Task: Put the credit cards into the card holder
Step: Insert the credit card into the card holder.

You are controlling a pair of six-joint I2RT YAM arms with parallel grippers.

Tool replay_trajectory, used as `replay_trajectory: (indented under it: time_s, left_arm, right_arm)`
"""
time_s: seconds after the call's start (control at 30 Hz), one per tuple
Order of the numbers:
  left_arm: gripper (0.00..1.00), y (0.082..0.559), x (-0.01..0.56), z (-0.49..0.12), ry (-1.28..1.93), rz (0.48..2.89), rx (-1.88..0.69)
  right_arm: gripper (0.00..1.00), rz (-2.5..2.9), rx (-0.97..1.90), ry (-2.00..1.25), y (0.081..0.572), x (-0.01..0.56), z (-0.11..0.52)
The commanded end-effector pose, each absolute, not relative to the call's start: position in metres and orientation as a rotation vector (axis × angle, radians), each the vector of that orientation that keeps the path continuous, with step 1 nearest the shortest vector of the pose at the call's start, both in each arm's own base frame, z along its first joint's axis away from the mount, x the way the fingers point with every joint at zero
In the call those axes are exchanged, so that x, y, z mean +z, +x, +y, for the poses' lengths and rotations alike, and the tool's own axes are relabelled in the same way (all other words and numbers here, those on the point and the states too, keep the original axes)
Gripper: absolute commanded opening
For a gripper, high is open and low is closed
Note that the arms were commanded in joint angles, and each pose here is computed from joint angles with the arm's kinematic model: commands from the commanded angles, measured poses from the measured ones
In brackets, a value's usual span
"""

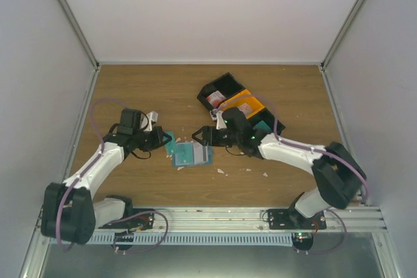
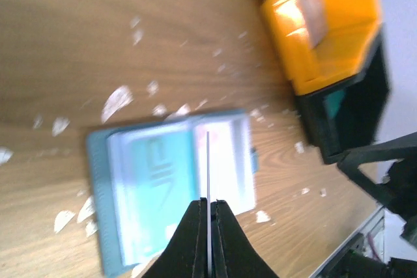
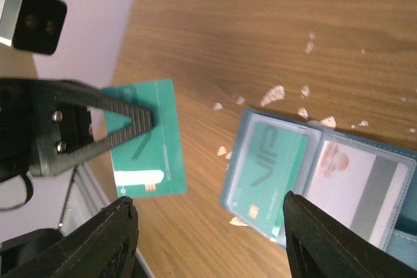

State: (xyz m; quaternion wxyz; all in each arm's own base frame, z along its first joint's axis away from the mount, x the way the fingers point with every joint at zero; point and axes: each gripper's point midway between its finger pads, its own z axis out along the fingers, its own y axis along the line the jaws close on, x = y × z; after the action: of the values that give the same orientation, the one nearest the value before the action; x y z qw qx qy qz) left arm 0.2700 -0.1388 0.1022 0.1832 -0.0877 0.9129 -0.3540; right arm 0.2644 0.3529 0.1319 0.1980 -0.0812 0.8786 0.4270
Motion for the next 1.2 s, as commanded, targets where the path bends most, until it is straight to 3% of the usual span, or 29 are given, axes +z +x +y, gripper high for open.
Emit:
replay_trajectory:
  time_s: [0.0,0.17,0.33,0.6,0.8,0.9,0.97,1.0,1.1,1.17]
  left_arm:
    - [0.0,0.278,0.169,-0.15,-0.034,2.411,-1.039]
    - [0.0,0.274,0.241,-0.161,0.115,2.23,-1.115]
    - [0.0,0.247,0.306,-0.187,0.347,2.0,-1.374]
    - [0.0,0.215,0.356,-0.221,0.528,1.822,-1.606]
    - [0.0,0.207,0.365,-0.239,0.556,1.788,-1.651]
    - [0.0,0.205,0.364,-0.245,0.54,1.795,-1.658]
    - [0.0,0.206,0.363,-0.245,0.519,1.806,-1.648]
    - [0.02,0.207,0.363,-0.244,0.51,1.808,-1.642]
    - [0.24,0.211,0.361,-0.241,0.465,1.824,-1.609]
    - [0.31,0.212,0.361,-0.24,0.445,1.826,-1.603]
  right_arm:
    - [0.64,2.212,1.289,-0.366,0.256,0.186,0.344]
    - [0.69,2.014,1.434,-0.477,0.232,0.239,0.341]
    - [0.71,1.831,1.573,-0.575,0.204,0.28,0.338]
    - [0.68,1.681,1.679,-0.69,0.18,0.32,0.345]
    - [0.44,1.651,1.724,-0.672,0.175,0.332,0.342]
    - [0.24,1.626,1.785,-0.678,0.168,0.336,0.34]
    - [0.05,1.624,1.823,-0.664,0.165,0.338,0.339]
    - [0.01,1.625,1.834,-0.655,0.164,0.338,0.339]
    - [0.01,1.598,1.84,-0.611,0.165,0.345,0.333]
    - [0.01,1.582,1.829,-0.553,0.169,0.352,0.328]
